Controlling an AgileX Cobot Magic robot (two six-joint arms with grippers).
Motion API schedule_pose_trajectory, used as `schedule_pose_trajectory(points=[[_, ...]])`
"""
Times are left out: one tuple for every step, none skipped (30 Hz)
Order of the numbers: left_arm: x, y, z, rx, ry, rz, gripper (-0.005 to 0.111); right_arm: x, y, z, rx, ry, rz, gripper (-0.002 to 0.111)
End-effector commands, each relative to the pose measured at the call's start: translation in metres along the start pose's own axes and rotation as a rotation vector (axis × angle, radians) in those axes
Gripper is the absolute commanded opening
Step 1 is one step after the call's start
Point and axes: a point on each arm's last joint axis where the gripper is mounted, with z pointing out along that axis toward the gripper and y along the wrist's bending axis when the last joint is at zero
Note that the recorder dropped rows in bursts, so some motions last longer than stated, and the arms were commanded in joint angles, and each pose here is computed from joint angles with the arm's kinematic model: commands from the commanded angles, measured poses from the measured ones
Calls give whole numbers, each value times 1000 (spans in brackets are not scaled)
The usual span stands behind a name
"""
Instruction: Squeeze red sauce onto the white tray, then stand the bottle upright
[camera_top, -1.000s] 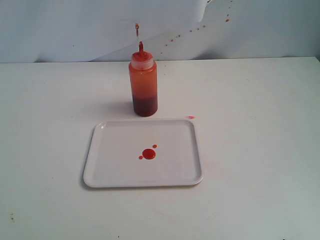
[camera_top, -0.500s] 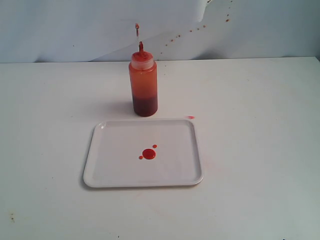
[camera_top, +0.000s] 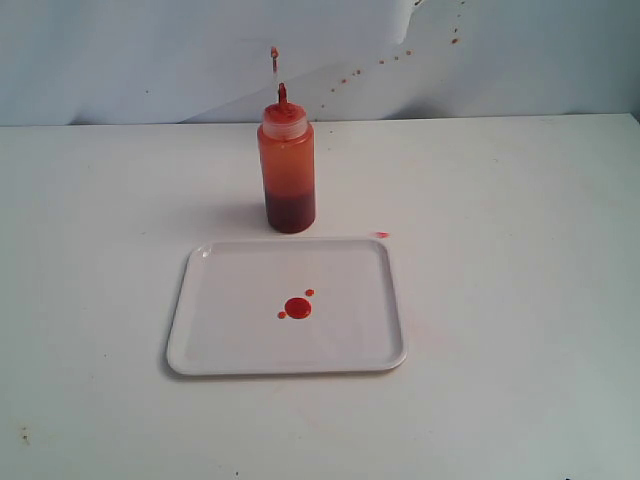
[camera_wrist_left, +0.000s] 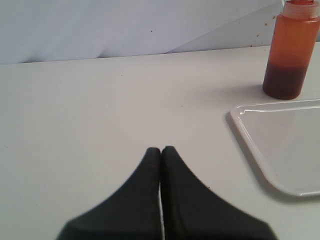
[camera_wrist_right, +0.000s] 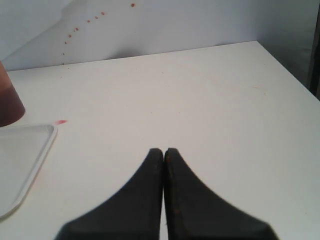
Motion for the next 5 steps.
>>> schedule_pose_trajectory(points=[[1, 0, 0, 5, -5, -3, 0, 1, 0, 0, -5, -3, 2, 0], [1, 0, 0, 5, -5, -3, 0, 1, 0, 0, -5, -3, 2, 0], [1, 0, 0, 5, -5, -3, 0, 1, 0, 0, -5, -3, 2, 0], [1, 0, 0, 5, -5, -3, 0, 1, 0, 0, -5, -3, 2, 0], [1, 0, 0, 5, -5, -3, 0, 1, 0, 0, -5, -3, 2, 0]])
